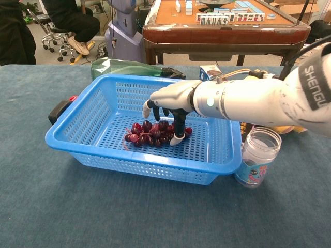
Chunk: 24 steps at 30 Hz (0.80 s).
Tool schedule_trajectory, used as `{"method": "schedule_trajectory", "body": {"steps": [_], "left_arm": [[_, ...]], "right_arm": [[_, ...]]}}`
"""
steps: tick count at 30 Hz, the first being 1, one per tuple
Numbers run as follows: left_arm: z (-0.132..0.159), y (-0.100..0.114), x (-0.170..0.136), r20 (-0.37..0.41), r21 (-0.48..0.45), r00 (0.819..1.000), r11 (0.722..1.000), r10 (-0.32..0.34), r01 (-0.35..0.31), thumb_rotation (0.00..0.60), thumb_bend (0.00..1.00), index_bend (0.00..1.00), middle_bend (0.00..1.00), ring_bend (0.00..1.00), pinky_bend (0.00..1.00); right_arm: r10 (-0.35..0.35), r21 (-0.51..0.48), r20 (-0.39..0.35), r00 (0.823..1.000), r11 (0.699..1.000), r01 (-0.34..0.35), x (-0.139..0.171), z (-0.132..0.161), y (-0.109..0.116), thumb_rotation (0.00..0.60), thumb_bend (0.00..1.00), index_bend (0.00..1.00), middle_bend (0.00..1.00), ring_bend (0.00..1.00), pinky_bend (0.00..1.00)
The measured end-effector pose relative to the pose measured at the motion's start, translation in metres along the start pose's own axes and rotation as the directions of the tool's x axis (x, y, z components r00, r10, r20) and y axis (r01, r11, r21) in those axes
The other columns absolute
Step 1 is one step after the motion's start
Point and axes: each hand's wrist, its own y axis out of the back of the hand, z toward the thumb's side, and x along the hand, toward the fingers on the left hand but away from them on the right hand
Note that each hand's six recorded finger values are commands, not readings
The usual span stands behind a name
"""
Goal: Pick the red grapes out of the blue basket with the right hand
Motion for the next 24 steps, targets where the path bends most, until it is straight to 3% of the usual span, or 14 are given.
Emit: {"method": "schedule_trajectory", "body": {"steps": [15,24], "left_arm": [[-0.004,0.004,-0.002,-0.001,-0.02,1.0,1.0,0.018,-0.018,0.6,0.33,0.22,0.06,0.05,0.08],[-0.006,0.003,-0.002,-0.001,-0.025,1.0,1.0,0.018,-0.018,0.6,0.33,0.22,0.06,0.05,0.08]], "right_arm": [[0.006,0.066,0.002,1.0,0.998,-0.006,-0.012,0.017,-0.01,0.6,0.24,0.37,0.28,0.28,0.49],[-0.037,0.073,0.001,0.999,0.997,0.037,-0.016,0.023,-0.009,0.6,0.46,0.57,0.39,0.39,0.6]]}}
